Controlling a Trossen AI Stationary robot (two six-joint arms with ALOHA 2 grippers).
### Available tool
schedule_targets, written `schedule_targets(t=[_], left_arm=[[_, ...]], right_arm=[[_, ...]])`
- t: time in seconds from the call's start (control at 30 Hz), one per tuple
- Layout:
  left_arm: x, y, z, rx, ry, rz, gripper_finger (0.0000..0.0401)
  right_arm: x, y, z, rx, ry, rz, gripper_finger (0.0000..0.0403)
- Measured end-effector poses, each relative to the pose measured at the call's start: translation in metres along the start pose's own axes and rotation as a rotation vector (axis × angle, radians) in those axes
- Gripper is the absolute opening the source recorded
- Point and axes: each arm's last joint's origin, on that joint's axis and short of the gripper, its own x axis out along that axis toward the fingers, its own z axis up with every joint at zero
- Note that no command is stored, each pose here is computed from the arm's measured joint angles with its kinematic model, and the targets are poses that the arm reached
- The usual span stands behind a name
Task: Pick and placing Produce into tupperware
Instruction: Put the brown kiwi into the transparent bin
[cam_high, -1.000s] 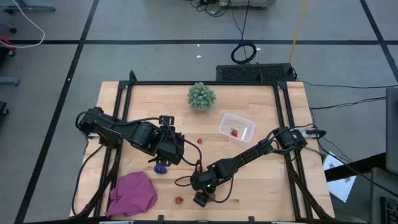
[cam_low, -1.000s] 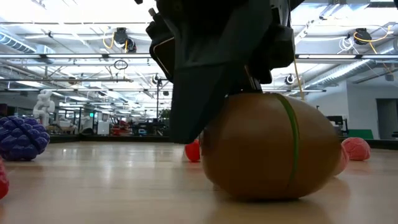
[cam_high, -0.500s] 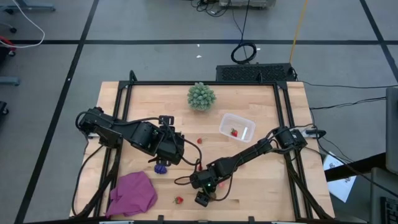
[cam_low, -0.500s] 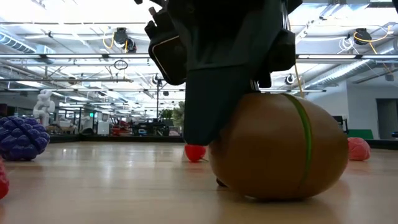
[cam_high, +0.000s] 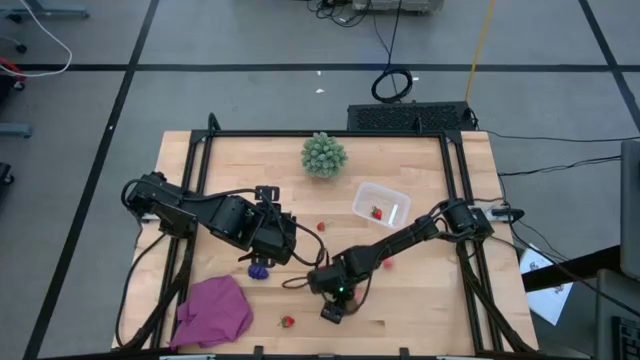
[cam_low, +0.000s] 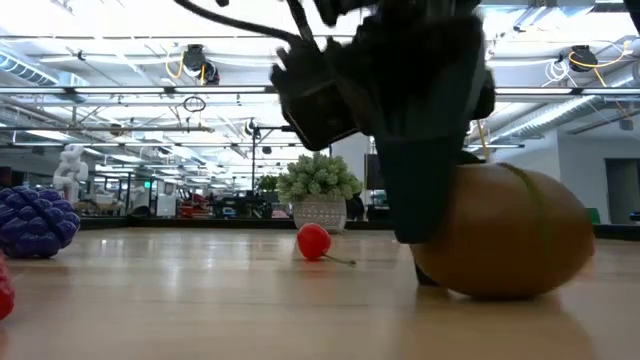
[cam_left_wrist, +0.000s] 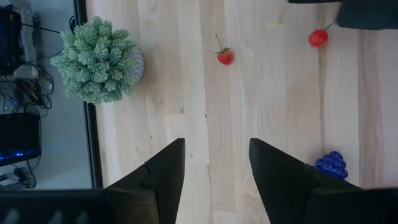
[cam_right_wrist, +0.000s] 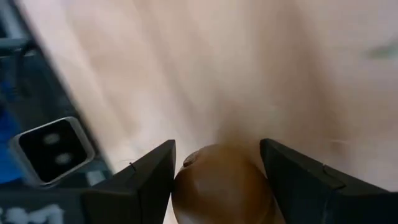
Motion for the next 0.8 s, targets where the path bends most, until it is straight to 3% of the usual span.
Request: schedule_targets(t=[0.5, 0.8], left_arm=[[0.000, 0.000, 0.000, 0.006, 0.001, -0.001, 0.0184], [0.000, 0.000, 0.000, 0.016, 0.001, 0.002, 0.0184]], right_arm=[[-0.038, -0.019, 0.023, -0.033, -0.140, -0.048, 0.0233], [-0.062, -0.020, 0.015, -0.024, -0.146, -0.087, 0.0233]])
